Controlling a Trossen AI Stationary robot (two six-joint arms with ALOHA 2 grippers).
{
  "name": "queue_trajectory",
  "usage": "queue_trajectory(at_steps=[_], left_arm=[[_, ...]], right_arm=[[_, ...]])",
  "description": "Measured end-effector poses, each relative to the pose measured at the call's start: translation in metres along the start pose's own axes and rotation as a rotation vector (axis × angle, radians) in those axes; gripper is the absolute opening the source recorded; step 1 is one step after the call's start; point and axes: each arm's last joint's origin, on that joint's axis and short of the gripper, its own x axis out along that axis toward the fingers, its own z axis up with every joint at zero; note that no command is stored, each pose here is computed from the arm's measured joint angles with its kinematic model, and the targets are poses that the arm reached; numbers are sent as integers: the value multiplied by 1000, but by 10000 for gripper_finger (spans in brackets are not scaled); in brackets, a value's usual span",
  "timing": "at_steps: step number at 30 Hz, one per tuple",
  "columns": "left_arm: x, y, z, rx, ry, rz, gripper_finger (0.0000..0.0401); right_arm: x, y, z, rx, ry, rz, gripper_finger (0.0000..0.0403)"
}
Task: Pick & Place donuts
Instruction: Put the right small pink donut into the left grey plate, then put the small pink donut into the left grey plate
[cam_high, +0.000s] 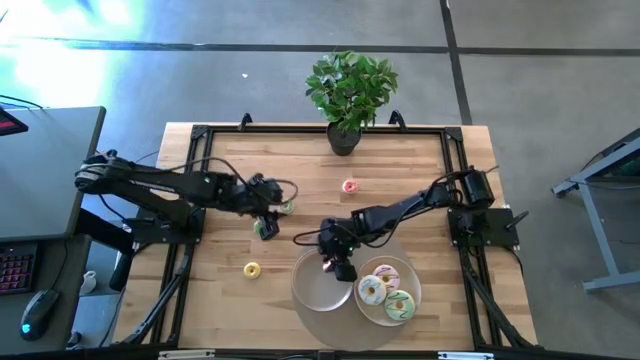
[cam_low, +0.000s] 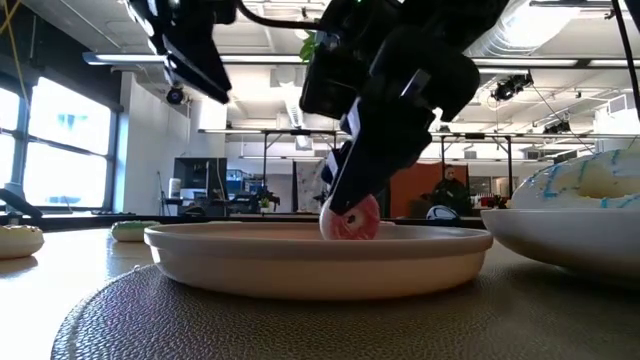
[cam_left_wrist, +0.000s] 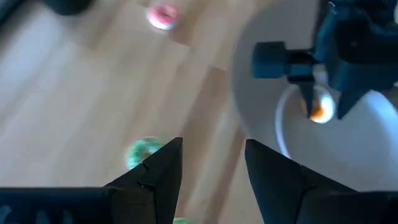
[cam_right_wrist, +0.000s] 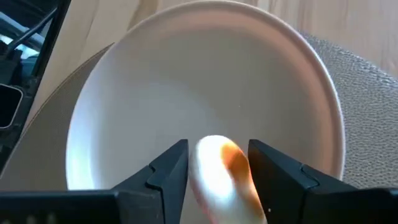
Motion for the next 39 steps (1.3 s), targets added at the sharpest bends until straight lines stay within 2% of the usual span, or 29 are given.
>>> queue_trajectory(at_steps=[7, 10, 14, 19, 22, 25, 28, 31, 39], left_arm=[[43, -31, -12, 45, -31, -90, 172], [55, -41, -16, 65, -16, -101, 172], [59, -46, -21, 81, 7, -102, 172], [59, -45, -21, 82, 9, -92, 172], [54, -42, -19, 74, -27, -48, 172], [50, -40, -16, 49, -66, 13, 172], [48, -38, -15, 40, -89, 48, 172], [48, -37, -16, 42, -87, 63, 172], [48, -37, -17, 45, -81, 67, 172]], right_arm=[[-3, -4, 2, -30, -15, -26, 163], [-5, -10, 3, -40, -26, -95, 163], [-8, -18, 4, -79, -33, -179, 163], [-22, -23, 12, -90, -65, -174, 163], [-41, -21, 17, -83, -79, -202, 163], [-70, -20, 21, -80, -78, -331, 163], [-100, -27, 20, -83, -37, -518, 163], [-117, -43, 16, -4, -9, -660, 163], [-121, -104, -7, 261, 100, -744, 163]])
